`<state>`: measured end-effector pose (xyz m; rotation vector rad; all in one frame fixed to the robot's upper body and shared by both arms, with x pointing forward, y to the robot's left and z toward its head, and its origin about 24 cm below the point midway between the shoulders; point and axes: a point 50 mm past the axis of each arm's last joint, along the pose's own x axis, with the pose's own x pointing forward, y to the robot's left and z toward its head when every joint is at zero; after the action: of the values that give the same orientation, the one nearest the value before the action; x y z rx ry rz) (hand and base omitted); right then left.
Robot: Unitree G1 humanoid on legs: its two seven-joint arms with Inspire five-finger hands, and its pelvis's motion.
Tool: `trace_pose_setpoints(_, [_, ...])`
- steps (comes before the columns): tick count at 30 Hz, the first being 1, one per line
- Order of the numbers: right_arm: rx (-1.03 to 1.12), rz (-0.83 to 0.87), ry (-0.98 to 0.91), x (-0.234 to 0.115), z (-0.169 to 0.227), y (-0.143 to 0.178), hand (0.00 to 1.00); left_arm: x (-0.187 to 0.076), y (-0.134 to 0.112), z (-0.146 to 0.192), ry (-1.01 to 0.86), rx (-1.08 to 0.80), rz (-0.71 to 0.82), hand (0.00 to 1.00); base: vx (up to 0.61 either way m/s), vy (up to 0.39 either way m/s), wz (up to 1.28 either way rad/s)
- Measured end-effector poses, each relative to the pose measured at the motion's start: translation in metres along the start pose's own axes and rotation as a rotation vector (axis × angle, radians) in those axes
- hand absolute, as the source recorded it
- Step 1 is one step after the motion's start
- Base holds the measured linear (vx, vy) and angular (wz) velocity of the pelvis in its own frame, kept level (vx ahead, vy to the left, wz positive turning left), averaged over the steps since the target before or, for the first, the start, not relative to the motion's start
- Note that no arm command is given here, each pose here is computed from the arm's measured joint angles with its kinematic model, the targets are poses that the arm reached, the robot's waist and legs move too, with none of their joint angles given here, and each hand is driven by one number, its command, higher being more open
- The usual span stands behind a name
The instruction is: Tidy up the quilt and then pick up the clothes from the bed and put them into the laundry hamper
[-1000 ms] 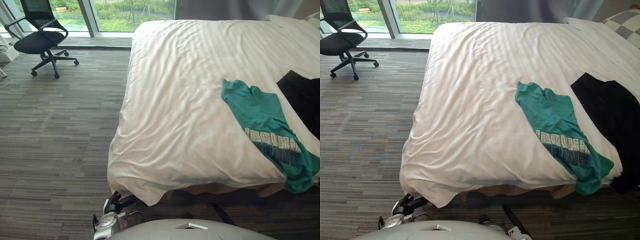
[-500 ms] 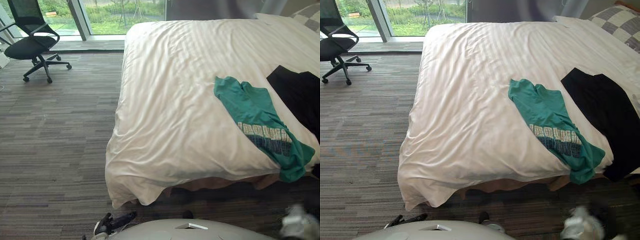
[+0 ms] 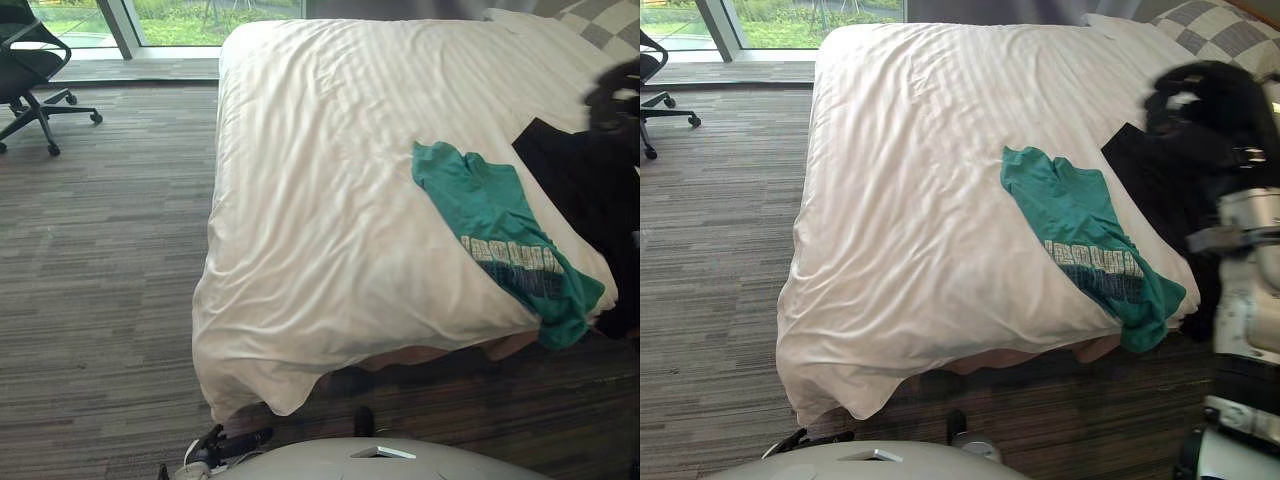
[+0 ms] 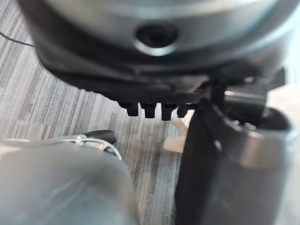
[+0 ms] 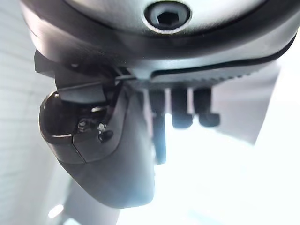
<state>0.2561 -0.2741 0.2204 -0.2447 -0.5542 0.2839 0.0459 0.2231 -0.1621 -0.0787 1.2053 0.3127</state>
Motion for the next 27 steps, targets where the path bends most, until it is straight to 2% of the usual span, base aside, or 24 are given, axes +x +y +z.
trace_pose_setpoints(1, [0.097,0.111,-0.017,0.007,-0.005,0.03,0.0,0.001,-0.002,0.005,-0.021,0.003,-0.013,1.0,-0.06,0.016,0.27])
trace_pose_setpoints(2, [0.141,0.162,-0.016,0.01,-0.009,0.045,0.0,0.001,-0.004,0.007,-0.031,0.011,-0.022,1.0,-0.06,0.01,0.38])
trace_pose_setpoints(4, [0.334,0.32,0.036,0.017,-0.029,0.104,0.0,0.002,-0.011,0.019,-0.07,0.028,-0.054,1.0,-0.07,0.001,0.52])
trace_pose_setpoints(5, [0.379,0.358,0.056,0.019,-0.033,0.119,0.0,0.002,-0.013,0.021,-0.079,0.028,-0.062,1.0,-0.08,-0.008,0.53])
trace_pose_setpoints(7, [0.506,0.483,0.106,0.029,-0.04,0.174,0.0,0.003,-0.02,0.029,-0.109,0.015,-0.093,1.0,-0.08,-0.013,0.52])
trace_pose_setpoints(8, [0.52,0.512,0.114,0.033,-0.041,0.186,0.0,0.003,-0.021,0.031,-0.116,0.014,-0.096,1.0,-0.1,-0.022,0.58])
trace_pose_setpoints(9, [0.545,0.57,0.119,0.042,-0.04,0.213,0.0,0.003,-0.023,0.036,-0.132,0.012,-0.104,1.0,-0.1,-0.025,0.47])
trace_pose_setpoints(12, [0.539,0.621,0.084,0.064,-0.027,0.242,0.0,0.004,-0.026,0.052,-0.175,0.0,-0.116,1.0,-0.14,-0.039,0.39])
trace_pose_setpoints(15, [0.491,0.624,0.032,0.089,-0.013,0.256,0.0,0.005,-0.025,0.075,-0.24,0.004,-0.116,1.0,-0.17,-0.046,0.19])
trace_pose_setpoints(22, [0.383,0.551,-0.002,0.119,-0.001,0.252,0.0,0.003,-0.034,0.123,-0.404,-0.014,-0.144,1.0,-0.1,-0.015,0.13])
trace_pose_setpoints(27, [0.365,0.417,-0.057,0.133,0.013,0.237,0.0,-0.006,-0.065,0.169,-0.533,0.011,-0.224,1.0,-0.07,-0.006,0.09])
